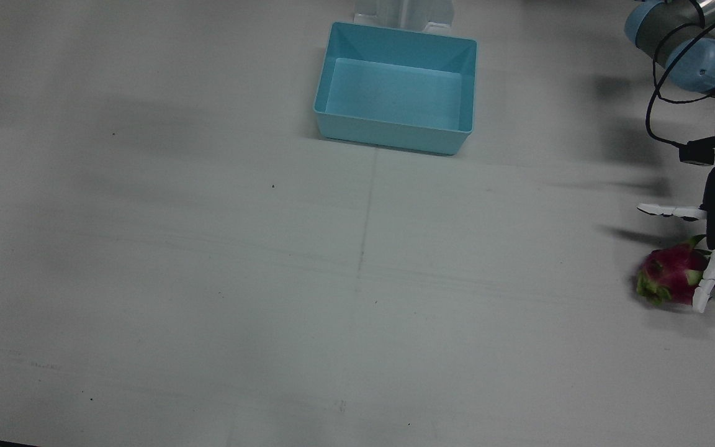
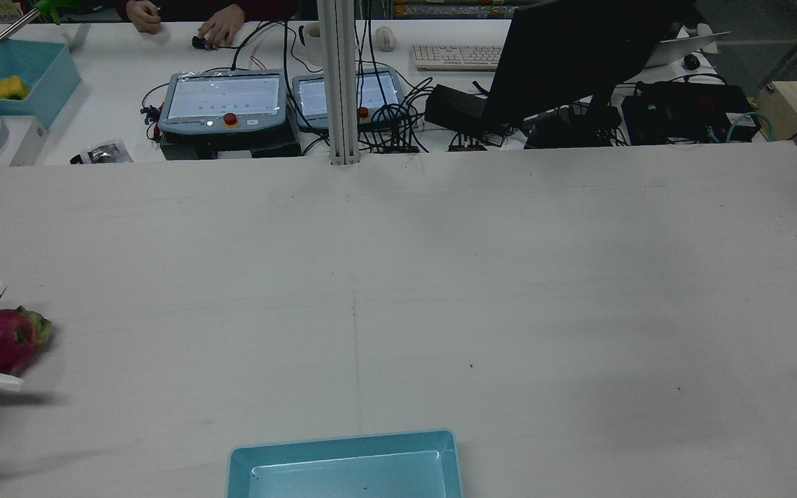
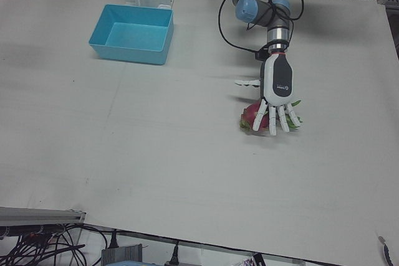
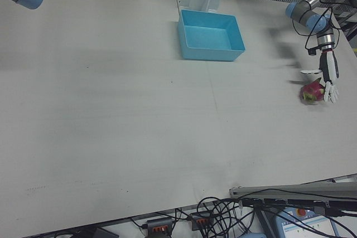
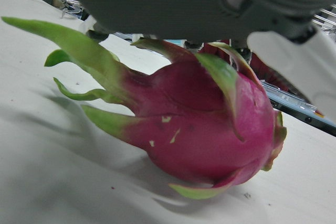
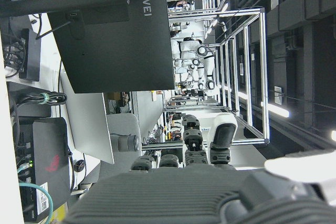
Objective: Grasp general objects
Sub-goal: 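Move the left hand down over the pink dragon fruit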
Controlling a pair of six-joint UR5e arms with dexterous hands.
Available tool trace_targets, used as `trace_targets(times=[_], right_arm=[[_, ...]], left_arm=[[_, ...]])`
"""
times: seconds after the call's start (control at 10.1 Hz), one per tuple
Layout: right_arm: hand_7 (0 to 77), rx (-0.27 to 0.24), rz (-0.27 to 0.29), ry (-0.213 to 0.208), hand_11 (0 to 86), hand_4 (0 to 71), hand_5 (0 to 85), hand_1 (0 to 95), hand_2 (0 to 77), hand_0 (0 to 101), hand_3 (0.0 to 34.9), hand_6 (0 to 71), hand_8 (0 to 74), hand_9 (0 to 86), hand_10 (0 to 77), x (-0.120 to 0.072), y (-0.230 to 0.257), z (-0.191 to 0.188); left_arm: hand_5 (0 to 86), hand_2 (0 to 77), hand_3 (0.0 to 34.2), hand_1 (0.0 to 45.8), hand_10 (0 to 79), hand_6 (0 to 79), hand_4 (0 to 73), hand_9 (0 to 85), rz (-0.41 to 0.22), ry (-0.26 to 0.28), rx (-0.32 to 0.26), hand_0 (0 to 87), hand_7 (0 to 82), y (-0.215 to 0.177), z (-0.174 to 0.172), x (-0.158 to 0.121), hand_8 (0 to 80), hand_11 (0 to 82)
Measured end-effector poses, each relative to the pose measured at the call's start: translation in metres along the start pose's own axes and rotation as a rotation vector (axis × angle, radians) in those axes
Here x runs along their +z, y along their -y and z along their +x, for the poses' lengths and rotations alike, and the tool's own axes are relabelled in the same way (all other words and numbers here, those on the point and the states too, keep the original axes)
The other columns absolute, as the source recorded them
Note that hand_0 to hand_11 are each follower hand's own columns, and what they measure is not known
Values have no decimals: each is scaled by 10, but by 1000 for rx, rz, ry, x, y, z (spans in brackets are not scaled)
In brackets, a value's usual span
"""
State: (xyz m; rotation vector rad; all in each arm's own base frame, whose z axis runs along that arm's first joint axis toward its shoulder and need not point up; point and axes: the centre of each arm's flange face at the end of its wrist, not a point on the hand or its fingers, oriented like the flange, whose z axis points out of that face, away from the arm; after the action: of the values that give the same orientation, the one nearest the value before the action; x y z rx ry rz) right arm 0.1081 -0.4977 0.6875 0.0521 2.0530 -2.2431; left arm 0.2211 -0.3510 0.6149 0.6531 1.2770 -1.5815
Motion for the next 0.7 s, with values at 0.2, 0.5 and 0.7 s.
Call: trace_targets(times=[0.2,0.5,0.7], right_arm=[[0,0,0,0,11,0,742,60,16,1,0,0,0,11,0,0,0,0],[0,0,0,0,11,0,742,60,16,1,0,0,0,11,0,0,0,0],[0,0,0,0,11,0,742,60,16,1,0,0,0,11,0,0,0,0]], left_arm=[[22,11,297,0,5,11,55,5,3,1,-4,490,16,-2,-2,3,11,11],[22,11,310,0,0,11,55,5,2,-9,-20,492,16,-14,7,7,11,11],[22,11,303,0,5,5,55,5,1,-13,-27,486,16,-25,16,9,11,11]])
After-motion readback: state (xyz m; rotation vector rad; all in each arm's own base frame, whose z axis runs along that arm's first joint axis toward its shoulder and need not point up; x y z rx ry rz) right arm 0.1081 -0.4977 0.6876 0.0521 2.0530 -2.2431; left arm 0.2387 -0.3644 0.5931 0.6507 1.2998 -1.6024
